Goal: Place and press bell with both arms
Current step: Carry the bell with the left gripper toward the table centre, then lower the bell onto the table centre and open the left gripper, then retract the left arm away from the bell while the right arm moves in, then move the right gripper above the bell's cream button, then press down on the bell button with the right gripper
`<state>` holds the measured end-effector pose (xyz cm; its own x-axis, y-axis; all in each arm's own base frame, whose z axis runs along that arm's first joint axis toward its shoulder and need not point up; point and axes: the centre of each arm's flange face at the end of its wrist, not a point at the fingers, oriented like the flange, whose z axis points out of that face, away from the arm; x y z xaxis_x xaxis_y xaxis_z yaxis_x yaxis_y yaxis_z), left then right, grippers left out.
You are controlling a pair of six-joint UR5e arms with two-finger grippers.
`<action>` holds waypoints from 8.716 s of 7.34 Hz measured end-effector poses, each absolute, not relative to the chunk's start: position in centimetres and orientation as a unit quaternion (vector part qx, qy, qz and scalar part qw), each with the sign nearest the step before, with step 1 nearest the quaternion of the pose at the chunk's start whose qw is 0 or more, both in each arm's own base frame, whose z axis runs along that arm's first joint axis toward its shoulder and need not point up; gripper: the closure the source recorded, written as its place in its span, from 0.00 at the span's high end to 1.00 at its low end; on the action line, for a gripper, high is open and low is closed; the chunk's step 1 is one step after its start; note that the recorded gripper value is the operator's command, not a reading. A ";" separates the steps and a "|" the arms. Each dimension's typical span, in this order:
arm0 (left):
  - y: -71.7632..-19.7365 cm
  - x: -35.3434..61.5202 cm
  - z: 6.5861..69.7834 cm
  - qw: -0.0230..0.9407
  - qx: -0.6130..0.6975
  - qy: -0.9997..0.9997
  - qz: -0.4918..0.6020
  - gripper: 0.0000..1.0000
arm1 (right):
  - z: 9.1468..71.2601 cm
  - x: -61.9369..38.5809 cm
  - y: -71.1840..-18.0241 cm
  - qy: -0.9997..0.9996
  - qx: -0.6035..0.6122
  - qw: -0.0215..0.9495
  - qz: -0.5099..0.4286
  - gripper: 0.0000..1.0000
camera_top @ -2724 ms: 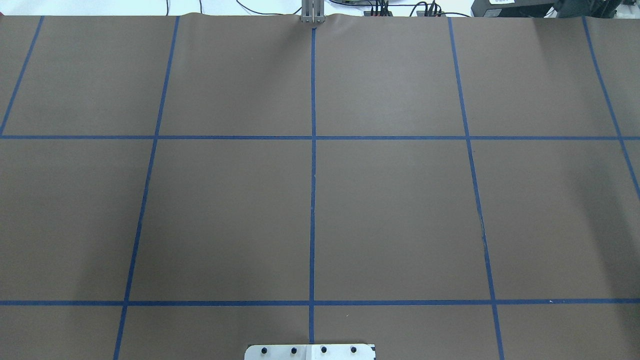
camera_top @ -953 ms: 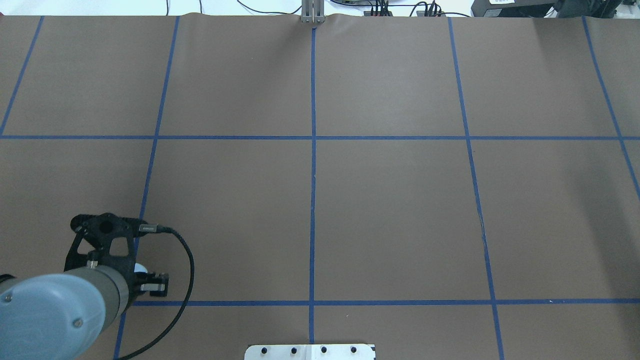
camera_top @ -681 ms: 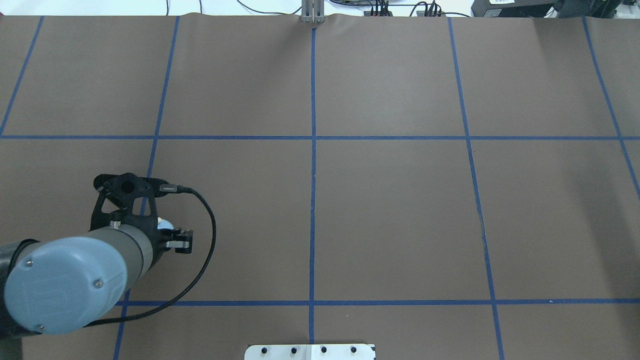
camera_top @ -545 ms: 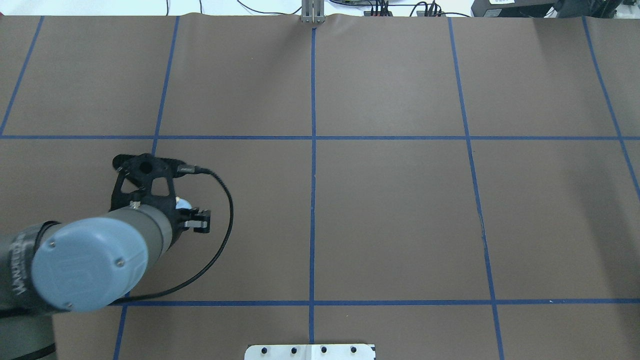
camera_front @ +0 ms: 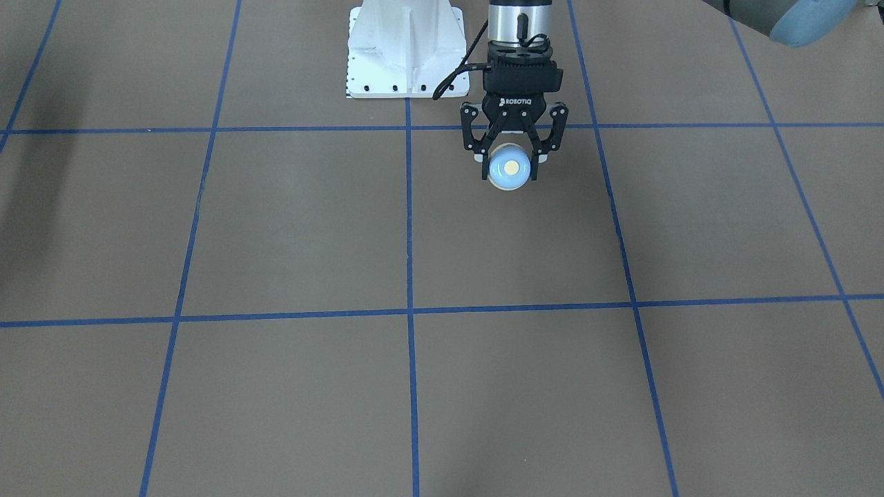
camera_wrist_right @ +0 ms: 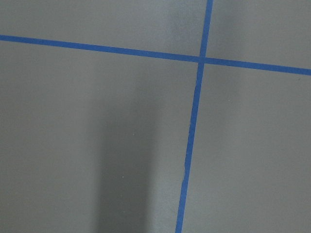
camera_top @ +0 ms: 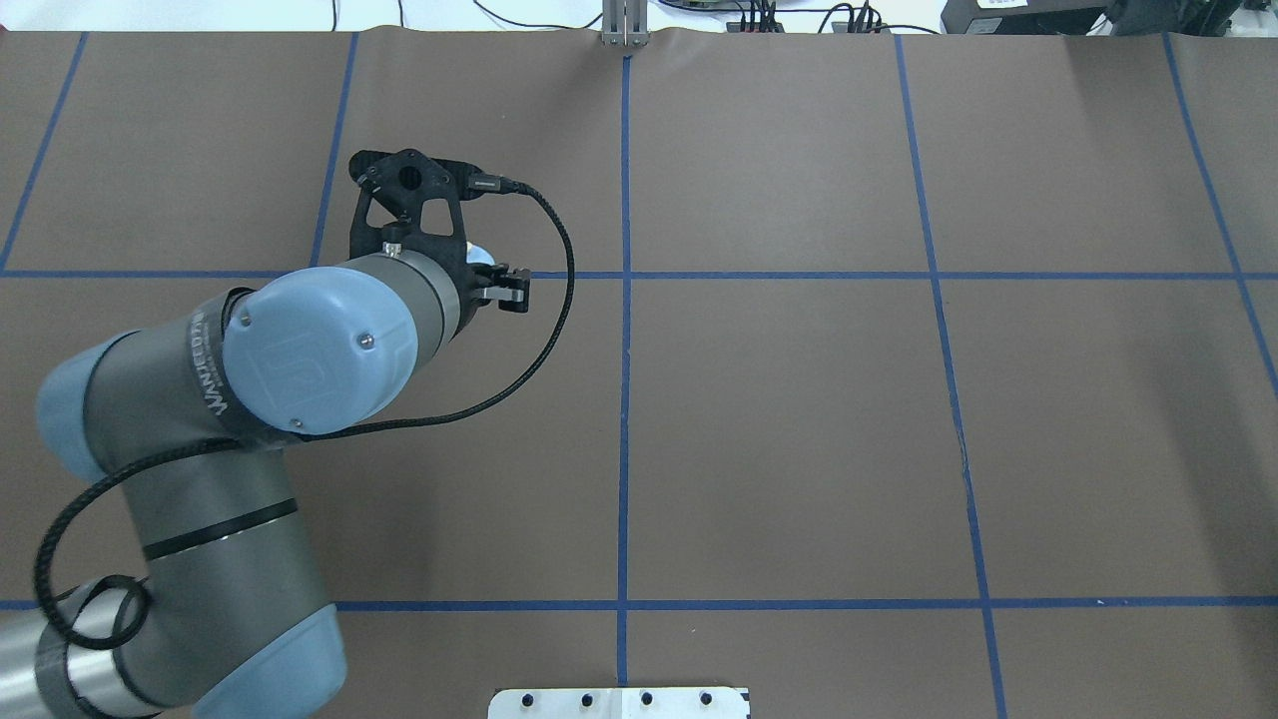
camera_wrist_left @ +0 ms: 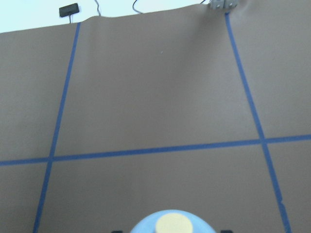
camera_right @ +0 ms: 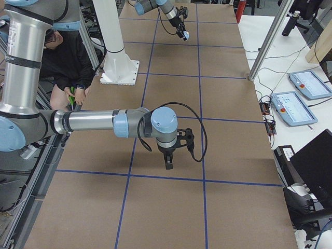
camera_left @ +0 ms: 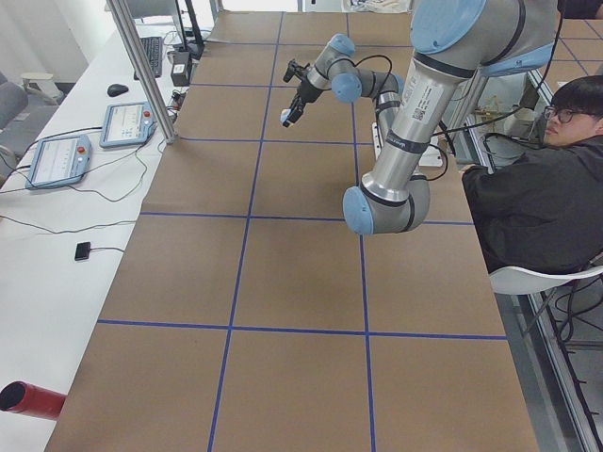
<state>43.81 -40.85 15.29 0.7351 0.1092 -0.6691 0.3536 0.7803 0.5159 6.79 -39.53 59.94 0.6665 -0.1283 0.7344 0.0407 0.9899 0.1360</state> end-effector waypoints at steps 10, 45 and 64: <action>-43.7 64.0 21.3 0.788 0.499 0.345 -0.109 0.00 | 59.1 6.8 -39.5 -0.405 0.058 0.912 -0.043 1.00; -51.9 -1.4 65.1 0.950 0.152 0.244 0.120 1.00 | 19.4 -52.6 -58.3 -0.407 -0.008 0.911 0.057 0.00; -50.7 -2.7 66.2 0.949 0.147 0.253 0.120 1.00 | 14.5 -59.1 -59.5 -0.386 -0.006 0.921 0.054 1.00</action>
<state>-2.66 -50.73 66.21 0.8434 0.3027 -0.4439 -0.1542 0.9278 0.3397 -59.13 -59.46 14.48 0.6967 0.1047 0.7096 -0.0954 0.9940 -0.0530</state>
